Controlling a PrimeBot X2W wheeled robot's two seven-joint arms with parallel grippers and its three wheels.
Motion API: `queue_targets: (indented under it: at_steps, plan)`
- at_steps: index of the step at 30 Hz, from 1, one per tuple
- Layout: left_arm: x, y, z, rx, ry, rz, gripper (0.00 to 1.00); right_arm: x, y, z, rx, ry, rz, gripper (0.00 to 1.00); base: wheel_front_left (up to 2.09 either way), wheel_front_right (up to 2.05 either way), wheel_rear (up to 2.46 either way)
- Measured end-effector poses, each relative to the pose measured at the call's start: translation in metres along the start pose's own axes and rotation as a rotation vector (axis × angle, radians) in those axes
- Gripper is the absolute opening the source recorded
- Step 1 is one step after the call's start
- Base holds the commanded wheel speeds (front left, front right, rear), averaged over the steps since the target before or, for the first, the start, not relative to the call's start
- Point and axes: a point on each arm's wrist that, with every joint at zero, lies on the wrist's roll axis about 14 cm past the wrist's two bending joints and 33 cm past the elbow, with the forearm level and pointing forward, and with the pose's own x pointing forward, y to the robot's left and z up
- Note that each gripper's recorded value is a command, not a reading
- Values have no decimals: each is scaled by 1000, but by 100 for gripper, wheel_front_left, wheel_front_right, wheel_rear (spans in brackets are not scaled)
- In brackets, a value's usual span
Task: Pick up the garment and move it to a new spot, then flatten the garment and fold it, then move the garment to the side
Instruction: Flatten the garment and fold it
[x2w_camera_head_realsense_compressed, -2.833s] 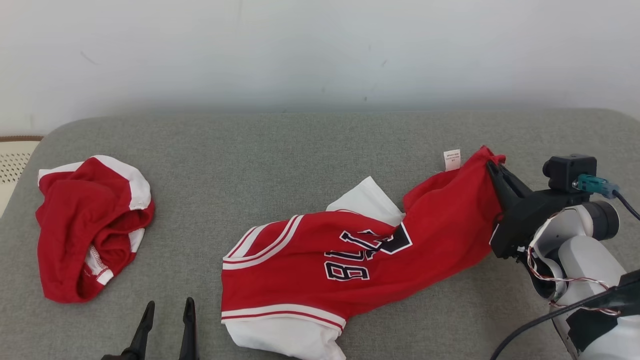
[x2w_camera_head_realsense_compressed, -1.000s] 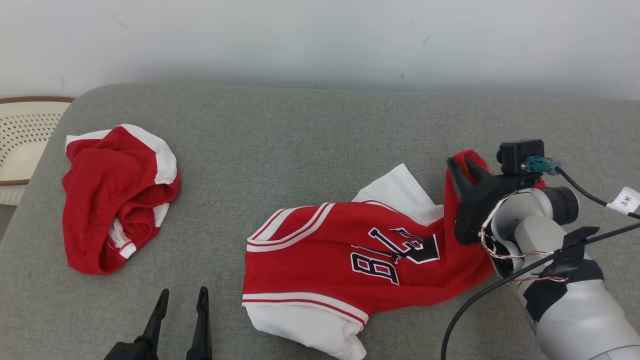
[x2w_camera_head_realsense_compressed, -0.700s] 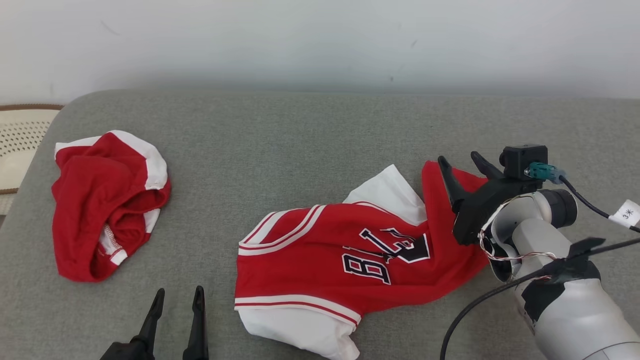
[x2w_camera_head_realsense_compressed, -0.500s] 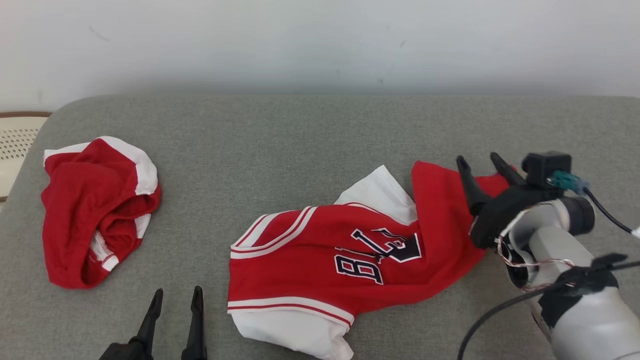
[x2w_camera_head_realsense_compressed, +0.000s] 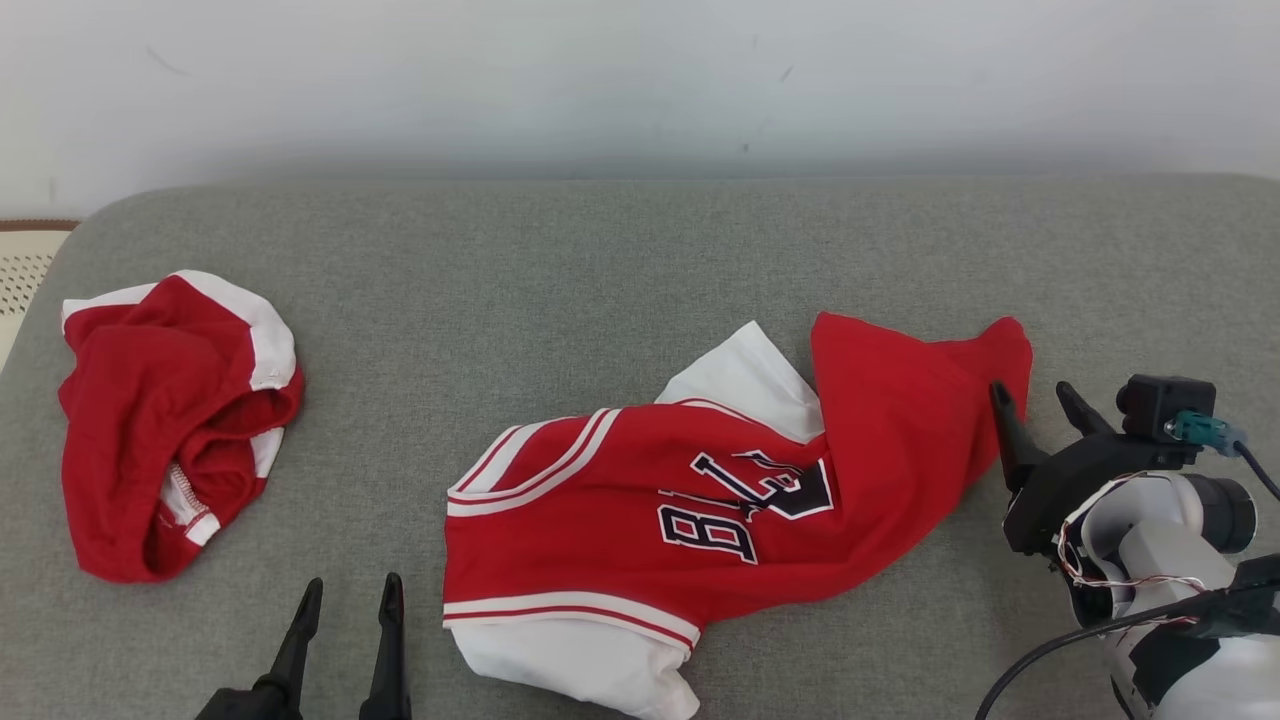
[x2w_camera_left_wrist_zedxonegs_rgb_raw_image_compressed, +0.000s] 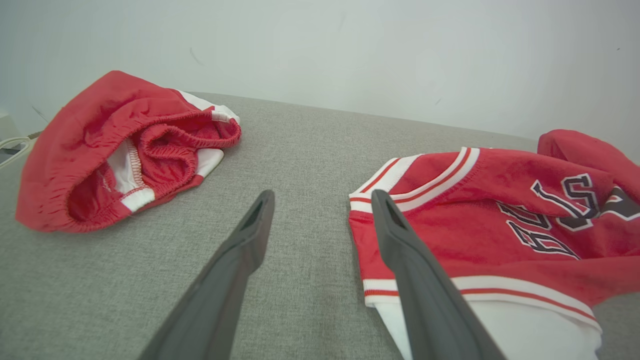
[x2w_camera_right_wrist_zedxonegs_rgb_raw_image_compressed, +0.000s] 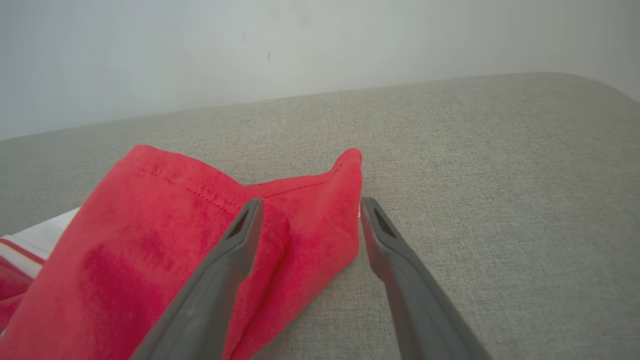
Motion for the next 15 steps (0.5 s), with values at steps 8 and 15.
queue_targets:
  at_steps: [8,15]
  plan:
    - [2,4,-3,13,9,6,100,13,10,-18,5,54,10,100,0,0,0]
    - [3,10,-7,19,19,23,100,27,19,-21,0,67,26,100,0,0,0]
